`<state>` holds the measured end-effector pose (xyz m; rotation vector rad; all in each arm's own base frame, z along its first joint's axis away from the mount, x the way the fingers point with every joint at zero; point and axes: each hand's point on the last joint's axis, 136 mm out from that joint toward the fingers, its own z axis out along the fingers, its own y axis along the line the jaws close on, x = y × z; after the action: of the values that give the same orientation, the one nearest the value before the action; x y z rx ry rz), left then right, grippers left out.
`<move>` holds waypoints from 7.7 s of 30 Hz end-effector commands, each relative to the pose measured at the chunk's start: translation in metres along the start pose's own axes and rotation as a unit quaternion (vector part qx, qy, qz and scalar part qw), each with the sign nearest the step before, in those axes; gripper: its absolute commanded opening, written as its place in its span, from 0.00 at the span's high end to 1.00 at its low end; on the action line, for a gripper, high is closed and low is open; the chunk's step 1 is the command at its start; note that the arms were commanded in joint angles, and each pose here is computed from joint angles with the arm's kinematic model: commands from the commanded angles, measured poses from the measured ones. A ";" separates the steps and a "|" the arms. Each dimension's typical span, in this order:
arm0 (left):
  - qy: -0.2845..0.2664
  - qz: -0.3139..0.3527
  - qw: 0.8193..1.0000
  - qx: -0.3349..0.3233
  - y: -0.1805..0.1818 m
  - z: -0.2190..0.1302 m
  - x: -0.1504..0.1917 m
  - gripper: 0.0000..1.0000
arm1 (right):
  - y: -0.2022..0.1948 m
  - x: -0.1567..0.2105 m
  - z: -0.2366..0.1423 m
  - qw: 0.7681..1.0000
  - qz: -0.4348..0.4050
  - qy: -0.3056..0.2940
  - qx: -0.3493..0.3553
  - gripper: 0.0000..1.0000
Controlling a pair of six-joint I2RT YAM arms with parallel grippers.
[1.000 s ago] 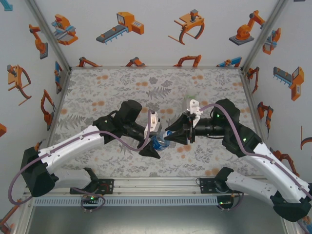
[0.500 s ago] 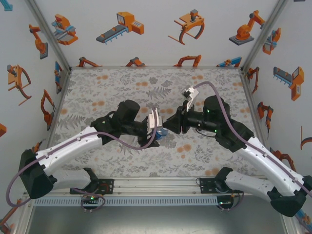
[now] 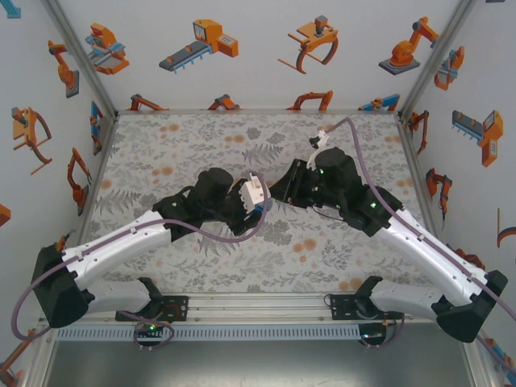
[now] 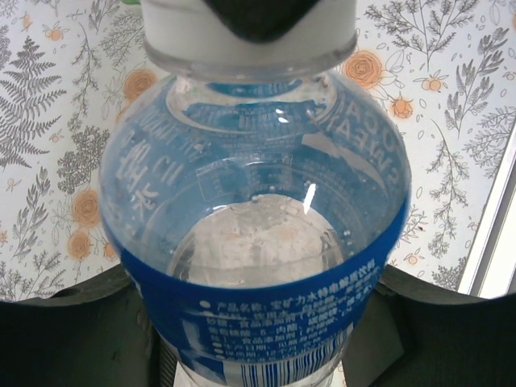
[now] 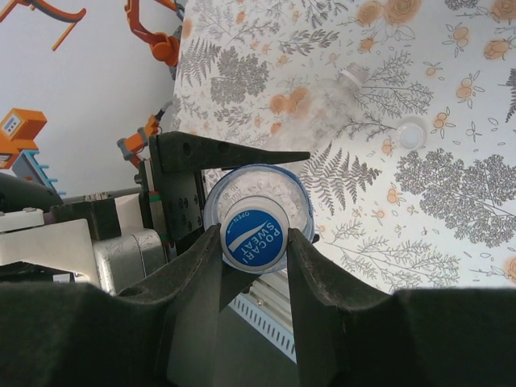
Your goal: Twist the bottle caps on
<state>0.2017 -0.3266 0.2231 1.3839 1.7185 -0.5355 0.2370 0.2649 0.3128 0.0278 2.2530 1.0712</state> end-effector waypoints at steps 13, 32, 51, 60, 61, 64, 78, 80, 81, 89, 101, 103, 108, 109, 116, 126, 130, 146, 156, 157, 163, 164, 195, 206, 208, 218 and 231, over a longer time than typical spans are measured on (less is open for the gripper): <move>-0.064 -0.047 0.986 -0.149 0.049 -0.057 -0.008 0.03 | -0.032 -0.019 0.011 0.985 -0.131 -0.017 0.113 1.00; -0.103 -0.341 0.893 -0.274 0.114 -0.138 0.047 0.03 | -0.095 -0.103 0.083 0.942 -0.251 -0.062 0.215 1.00; -0.084 -0.329 0.908 -0.247 0.095 -0.139 0.058 0.03 | -0.147 -0.100 0.147 0.928 -0.279 -0.002 0.248 0.63; -0.066 -0.333 0.913 -0.228 0.091 -0.129 0.061 0.03 | -0.136 -0.110 0.140 0.928 -0.280 -0.009 0.247 0.45; -0.060 -0.335 0.913 -0.225 0.091 -0.125 0.063 0.03 | -0.134 -0.111 0.138 0.928 -0.280 -0.011 0.246 0.44; -0.037 -0.343 0.913 -0.219 0.091 -0.117 0.069 0.03 | -0.125 -0.116 0.130 0.929 -0.281 -0.017 0.240 0.43; 0.129 -0.360 0.897 -0.222 0.100 -0.071 0.122 0.06 | -0.095 -0.106 0.072 0.952 -0.234 -0.053 0.191 0.41; 0.142 -0.364 0.897 -0.207 0.100 -0.059 0.124 0.10 | -0.093 -0.102 0.065 0.957 -0.220 -0.058 0.182 0.41; 0.153 -0.366 0.896 -0.200 0.100 -0.053 0.126 0.13 | -0.092 -0.100 0.061 0.959 -0.213 -0.061 0.178 0.41; 0.231 -0.368 0.884 -0.171 0.102 -0.013 0.154 0.16 | -0.092 -0.081 0.028 0.965 -0.193 -0.067 0.168 0.42; 0.321 -0.388 0.850 -0.155 0.094 0.021 0.202 0.28 | -0.097 -0.067 0.002 0.966 -0.183 -0.075 0.169 0.42; 0.323 -0.391 0.848 -0.152 0.093 0.024 0.206 0.30 | -0.098 -0.065 0.001 0.966 -0.183 -0.074 0.169 0.42; 0.331 -0.396 0.845 -0.141 0.088 0.031 0.213 0.39 | -0.101 -0.061 0.000 0.967 -0.177 -0.069 0.170 0.42; 0.332 -0.397 0.844 -0.141 0.088 0.031 0.214 0.40 | -0.101 -0.060 0.001 0.967 -0.175 -0.069 0.170 0.42; 0.338 -0.399 0.841 -0.138 0.083 0.032 0.221 0.51 | -0.100 -0.058 0.004 0.971 -0.163 -0.067 0.163 0.43; 0.279 -0.379 0.870 -0.145 0.090 0.022 0.189 0.66 | -0.080 -0.048 0.020 0.975 -0.169 -0.055 0.133 0.43; 0.231 -0.376 0.888 -0.127 0.089 0.017 0.161 0.69 | -0.066 -0.038 0.035 0.983 -0.150 -0.041 0.094 0.43; -0.019 -0.309 0.948 0.066 0.044 0.001 0.017 0.69 | -0.028 -0.024 0.085 0.999 -0.016 -0.020 -0.034 0.35; -0.041 -0.314 0.948 0.025 0.061 -0.001 -0.004 0.70 | -0.029 0.001 0.113 0.996 0.052 0.044 -0.061 0.13; -0.039 -0.315 0.948 0.021 0.063 -0.001 -0.005 0.70 | -0.030 0.004 0.115 0.995 0.056 0.048 -0.060 0.15; -0.037 -0.320 0.947 -0.008 0.075 -0.001 -0.006 0.67 | -0.031 0.012 0.120 0.994 0.071 0.063 -0.058 0.21; -0.035 -0.325 0.945 -0.021 0.079 -0.001 -0.005 0.67 | -0.032 0.013 0.121 0.994 0.071 0.064 -0.058 0.21; -0.053 -0.393 0.916 0.061 0.059 -0.007 0.009 0.37 | -0.006 0.003 0.114 0.992 0.042 0.054 -0.110 0.69; -0.043 -0.403 0.911 0.078 0.057 -0.002 0.010 0.29 | -0.002 0.000 0.110 0.992 0.032 0.046 -0.117 0.72; -0.043 -0.404 0.910 0.080 0.056 -0.002 0.010 0.28 | -0.002 -0.001 0.110 0.992 0.031 0.045 -0.118 0.72; -0.054 -0.397 0.912 0.083 0.057 -0.012 0.007 0.24 | -0.001 -0.001 0.110 0.992 0.028 0.045 -0.119 0.73; -0.041 -0.411 0.906 0.097 0.054 -0.006 0.016 0.29 | 0.004 -0.005 0.106 0.991 0.013 0.036 -0.128 0.74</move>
<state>0.2545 -0.2968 0.2210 0.6693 2.1864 -1.1878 0.3024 0.3367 0.2394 -0.0226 2.2655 1.3433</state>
